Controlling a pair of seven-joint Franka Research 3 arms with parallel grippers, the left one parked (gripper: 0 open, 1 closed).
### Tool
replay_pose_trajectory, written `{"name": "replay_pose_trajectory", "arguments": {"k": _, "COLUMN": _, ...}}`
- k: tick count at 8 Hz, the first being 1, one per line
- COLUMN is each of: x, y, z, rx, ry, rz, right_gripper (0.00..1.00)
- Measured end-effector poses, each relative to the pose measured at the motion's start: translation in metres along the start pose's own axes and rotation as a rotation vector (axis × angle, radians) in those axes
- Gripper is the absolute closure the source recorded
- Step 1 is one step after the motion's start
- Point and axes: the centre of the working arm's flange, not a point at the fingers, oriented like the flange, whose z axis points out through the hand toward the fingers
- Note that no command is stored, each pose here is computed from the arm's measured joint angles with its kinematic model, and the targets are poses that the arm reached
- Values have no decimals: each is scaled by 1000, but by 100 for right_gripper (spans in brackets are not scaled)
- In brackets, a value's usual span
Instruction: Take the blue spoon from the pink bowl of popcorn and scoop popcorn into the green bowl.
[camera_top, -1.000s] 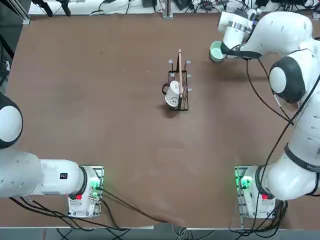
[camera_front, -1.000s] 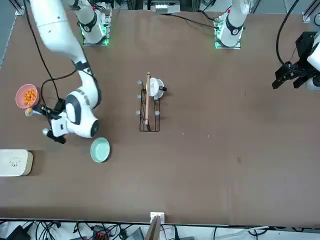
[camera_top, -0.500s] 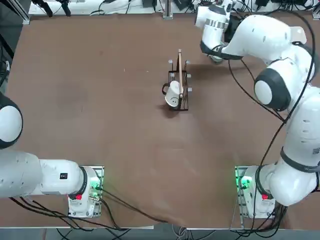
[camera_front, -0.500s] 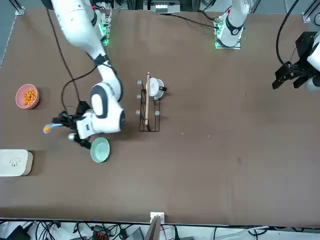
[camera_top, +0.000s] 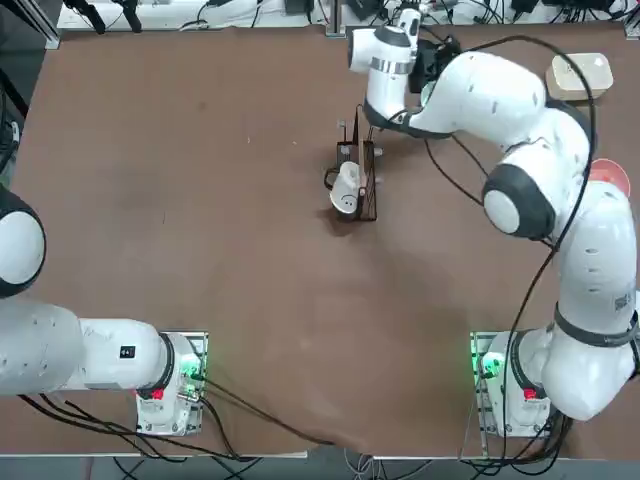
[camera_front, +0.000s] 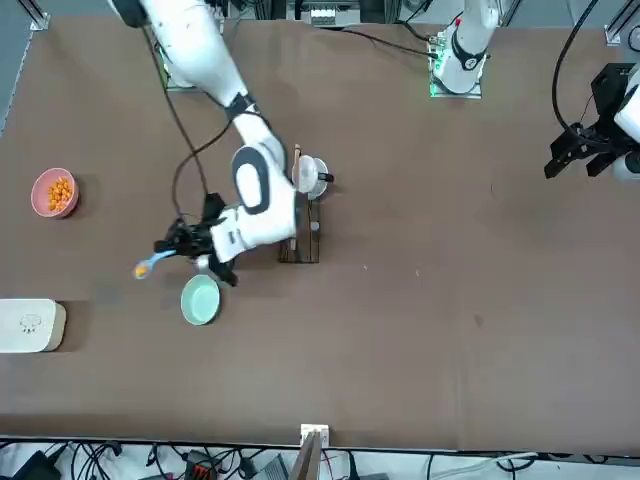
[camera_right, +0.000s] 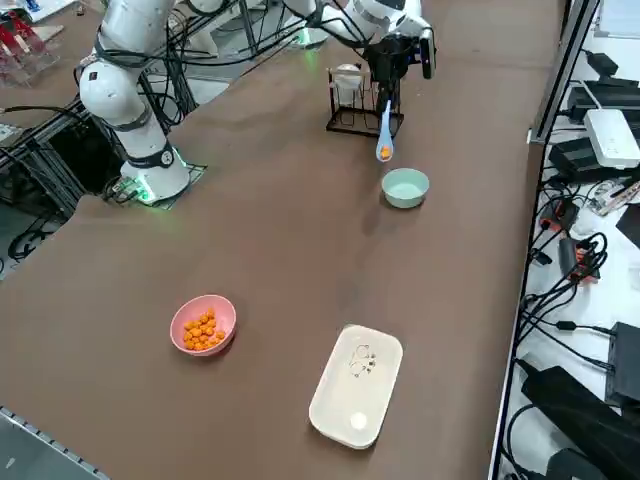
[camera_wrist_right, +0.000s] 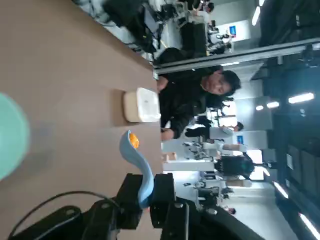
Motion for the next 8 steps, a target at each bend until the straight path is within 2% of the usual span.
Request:
{"name": "replay_pose_trajectory", "arguments": {"k": 1, "x": -3, "y": -8, "z": -17, "rx": 36, "ry": 4, "rz": 0, "right_gripper": 88}}
{"name": "replay_pose_trajectory", "arguments": {"k": 4, "x": 8, "y": -18, "z": -30, "rx": 231, "ry": -15, "rz": 10, "right_gripper": 88}}
{"name": "replay_pose_trajectory", "arguments": {"k": 6, "x": 20, "y": -22, "z": -15, "rx": 363, "ry": -66, "rz": 25, "right_gripper": 88}}
{"name": "replay_pose_trajectory", "arguments": {"k": 8, "x": 40, "y": -6, "z": 2, "rx": 505, "ry": -160, "rz": 77, "right_gripper": 88}}
